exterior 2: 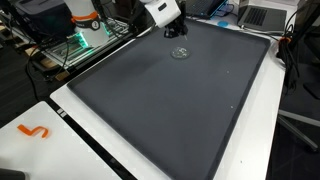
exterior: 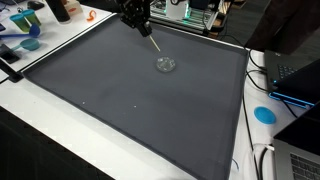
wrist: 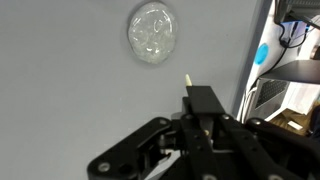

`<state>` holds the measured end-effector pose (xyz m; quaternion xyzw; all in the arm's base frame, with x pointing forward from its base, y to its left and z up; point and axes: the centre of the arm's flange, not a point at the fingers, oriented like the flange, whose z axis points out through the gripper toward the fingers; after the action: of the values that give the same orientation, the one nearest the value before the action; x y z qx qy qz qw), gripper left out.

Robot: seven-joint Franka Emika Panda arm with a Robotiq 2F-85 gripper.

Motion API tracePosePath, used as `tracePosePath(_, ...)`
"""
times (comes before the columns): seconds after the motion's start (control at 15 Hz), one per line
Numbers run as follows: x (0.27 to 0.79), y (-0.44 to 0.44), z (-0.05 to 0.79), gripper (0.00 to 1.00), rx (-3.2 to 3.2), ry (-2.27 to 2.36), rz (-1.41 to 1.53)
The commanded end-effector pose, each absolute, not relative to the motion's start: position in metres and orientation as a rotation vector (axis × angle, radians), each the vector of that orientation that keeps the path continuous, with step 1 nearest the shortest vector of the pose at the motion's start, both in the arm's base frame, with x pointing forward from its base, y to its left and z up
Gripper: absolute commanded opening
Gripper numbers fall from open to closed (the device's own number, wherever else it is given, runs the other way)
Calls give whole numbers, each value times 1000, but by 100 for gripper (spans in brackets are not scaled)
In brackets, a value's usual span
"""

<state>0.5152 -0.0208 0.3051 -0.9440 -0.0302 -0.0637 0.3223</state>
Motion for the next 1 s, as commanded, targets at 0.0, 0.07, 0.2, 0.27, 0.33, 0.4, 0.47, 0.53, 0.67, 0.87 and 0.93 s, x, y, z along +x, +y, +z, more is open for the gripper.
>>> tracePosePath(0.0, 494, -22, 300, 3, -2464, -72, -215)
tracePosePath(0.07, 492, -22, 299, 3, -2463, -74, -218)
tracePosePath(0.2, 488, -23, 297, 3, -2456, -71, -229)
tracePosePath(0.27, 487, -23, 296, 3, -2454, -72, -236)
tracePosePath(0.33, 485, -23, 295, 3, -2457, -69, -241)
tracePosePath(0.4, 483, -22, 294, 3, -2457, -69, -243)
tracePosePath(0.47, 482, -22, 293, 3, -2460, -68, -247)
tracePosePath(0.53, 481, -21, 292, 3, -2463, -66, -250)
tracePosePath(0.67, 478, -18, 291, 3, -2473, -72, -252)
tracePosePath(0.87, 475, -15, 290, 3, -2488, -71, -262)
tracePosePath(0.93, 473, -14, 290, 3, -2492, -71, -270)
